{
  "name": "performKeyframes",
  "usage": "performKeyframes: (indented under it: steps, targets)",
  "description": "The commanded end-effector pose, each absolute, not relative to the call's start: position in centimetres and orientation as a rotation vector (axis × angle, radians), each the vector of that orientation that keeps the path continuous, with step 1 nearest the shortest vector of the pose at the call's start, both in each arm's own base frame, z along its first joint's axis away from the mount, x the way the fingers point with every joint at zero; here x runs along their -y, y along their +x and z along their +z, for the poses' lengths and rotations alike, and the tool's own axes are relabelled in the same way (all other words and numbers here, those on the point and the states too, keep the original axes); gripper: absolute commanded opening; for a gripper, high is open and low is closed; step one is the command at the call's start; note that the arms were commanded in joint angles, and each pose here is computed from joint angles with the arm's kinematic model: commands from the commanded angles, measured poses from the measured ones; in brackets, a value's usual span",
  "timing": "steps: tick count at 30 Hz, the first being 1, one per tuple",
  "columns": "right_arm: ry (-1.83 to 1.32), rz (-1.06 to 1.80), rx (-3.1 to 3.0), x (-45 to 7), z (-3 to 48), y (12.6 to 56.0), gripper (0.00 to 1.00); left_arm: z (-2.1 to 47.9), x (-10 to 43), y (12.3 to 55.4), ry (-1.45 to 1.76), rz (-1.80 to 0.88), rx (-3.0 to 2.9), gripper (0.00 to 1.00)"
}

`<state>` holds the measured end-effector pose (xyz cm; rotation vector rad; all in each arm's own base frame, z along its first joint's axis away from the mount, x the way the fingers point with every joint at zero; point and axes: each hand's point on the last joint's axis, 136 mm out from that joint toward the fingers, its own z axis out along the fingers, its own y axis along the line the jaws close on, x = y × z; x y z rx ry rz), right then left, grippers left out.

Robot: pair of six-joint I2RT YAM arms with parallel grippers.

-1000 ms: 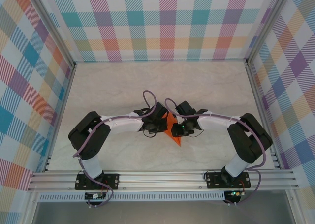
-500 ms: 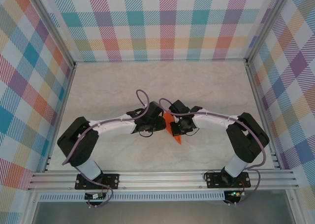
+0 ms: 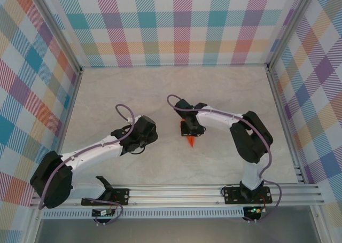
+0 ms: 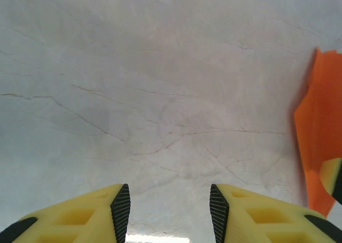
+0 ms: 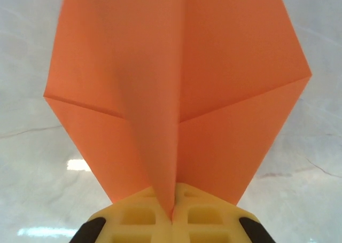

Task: Fold a paper plane with a square sheet of paper (pick it up from the middle)
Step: Move a paper plane to the center of the table.

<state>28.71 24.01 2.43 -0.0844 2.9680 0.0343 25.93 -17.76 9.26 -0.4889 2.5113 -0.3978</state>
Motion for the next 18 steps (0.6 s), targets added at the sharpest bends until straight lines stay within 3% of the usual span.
performKeyframes:
  steps: [1, 7, 18]
  targets:
    - [-0.030, -0.029, -2.996, -23.6, 2.2, 28.6, 0.06, 9.7, 16.0, 25.6, -0.526, -0.352, -2.484, 0.46]
    - [-0.048, -0.051, -3.022, -23.7, 1.3, 28.1, 0.14, 9.7, 15.3, 25.3, -0.541, -0.356, -2.473, 0.47]
    - [-0.111, -0.038, -2.958, -24.1, 5.3, 29.0, 0.26, 10.0, 15.4, 25.3, -0.544, -0.378, -2.462, 0.48]
